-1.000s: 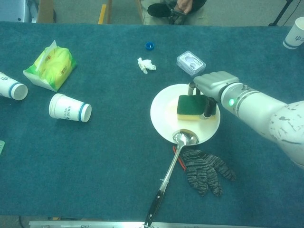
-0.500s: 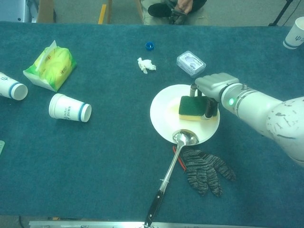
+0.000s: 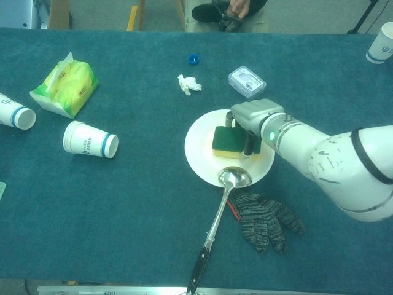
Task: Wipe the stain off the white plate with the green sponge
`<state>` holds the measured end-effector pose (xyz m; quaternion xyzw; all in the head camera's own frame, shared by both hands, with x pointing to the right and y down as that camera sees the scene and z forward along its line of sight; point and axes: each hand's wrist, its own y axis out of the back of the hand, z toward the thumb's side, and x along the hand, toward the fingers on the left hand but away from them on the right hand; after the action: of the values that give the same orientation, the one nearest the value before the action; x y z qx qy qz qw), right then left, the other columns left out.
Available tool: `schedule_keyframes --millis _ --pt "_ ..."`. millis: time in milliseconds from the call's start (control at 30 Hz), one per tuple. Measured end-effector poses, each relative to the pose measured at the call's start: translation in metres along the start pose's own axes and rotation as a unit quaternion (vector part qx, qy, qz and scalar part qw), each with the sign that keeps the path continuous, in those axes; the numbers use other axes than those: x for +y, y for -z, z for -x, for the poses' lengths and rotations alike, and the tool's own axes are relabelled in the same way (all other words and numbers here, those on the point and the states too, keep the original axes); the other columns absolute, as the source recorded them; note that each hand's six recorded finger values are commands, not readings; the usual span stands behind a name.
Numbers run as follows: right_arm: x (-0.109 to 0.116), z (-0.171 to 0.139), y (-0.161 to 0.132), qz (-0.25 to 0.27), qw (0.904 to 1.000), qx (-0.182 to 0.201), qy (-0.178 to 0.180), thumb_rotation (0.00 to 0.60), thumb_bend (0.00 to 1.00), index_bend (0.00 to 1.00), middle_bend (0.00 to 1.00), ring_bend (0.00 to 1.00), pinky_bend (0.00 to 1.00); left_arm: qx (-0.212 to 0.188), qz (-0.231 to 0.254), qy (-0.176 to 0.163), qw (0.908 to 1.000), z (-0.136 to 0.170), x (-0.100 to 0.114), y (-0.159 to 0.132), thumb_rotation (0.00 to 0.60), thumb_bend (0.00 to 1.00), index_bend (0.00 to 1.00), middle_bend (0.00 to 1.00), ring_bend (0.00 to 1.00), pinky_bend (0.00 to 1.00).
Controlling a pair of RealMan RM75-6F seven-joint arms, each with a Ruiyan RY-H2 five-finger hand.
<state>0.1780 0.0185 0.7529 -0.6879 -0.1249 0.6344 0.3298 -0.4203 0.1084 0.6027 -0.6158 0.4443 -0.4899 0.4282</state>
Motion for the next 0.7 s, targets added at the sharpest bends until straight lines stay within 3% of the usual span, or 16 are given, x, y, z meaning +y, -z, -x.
schedule_keyframes --millis 367,567,700 --pt "0.014 -0.007 0.016 0.012 0.9998 -0.010 0.013 0.600 0.19 0.31 0.35 0.37 0.64 -0.003 0.000 -0.001 1.0000 0.001 0.000 -0.002 0.600 0.18 0.15 0.12 0.05 0.16" --pt "0.035 -0.017 0.012 0.051 0.9978 0.014 0.041 0.600 0.19 0.31 0.35 0.37 0.64 -0.005 0.000 -0.005 1.0000 0.001 0.002 -0.003 0.600 0.18 0.15 0.12 0.05 0.16" --pt "0.037 -0.019 0.006 0.062 0.9967 0.032 0.043 0.600 0.19 0.31 0.35 0.37 0.64 -0.003 -0.001 -0.005 1.0000 0.001 0.003 -0.003 0.600 0.18 0.15 0.12 0.05 0.16"
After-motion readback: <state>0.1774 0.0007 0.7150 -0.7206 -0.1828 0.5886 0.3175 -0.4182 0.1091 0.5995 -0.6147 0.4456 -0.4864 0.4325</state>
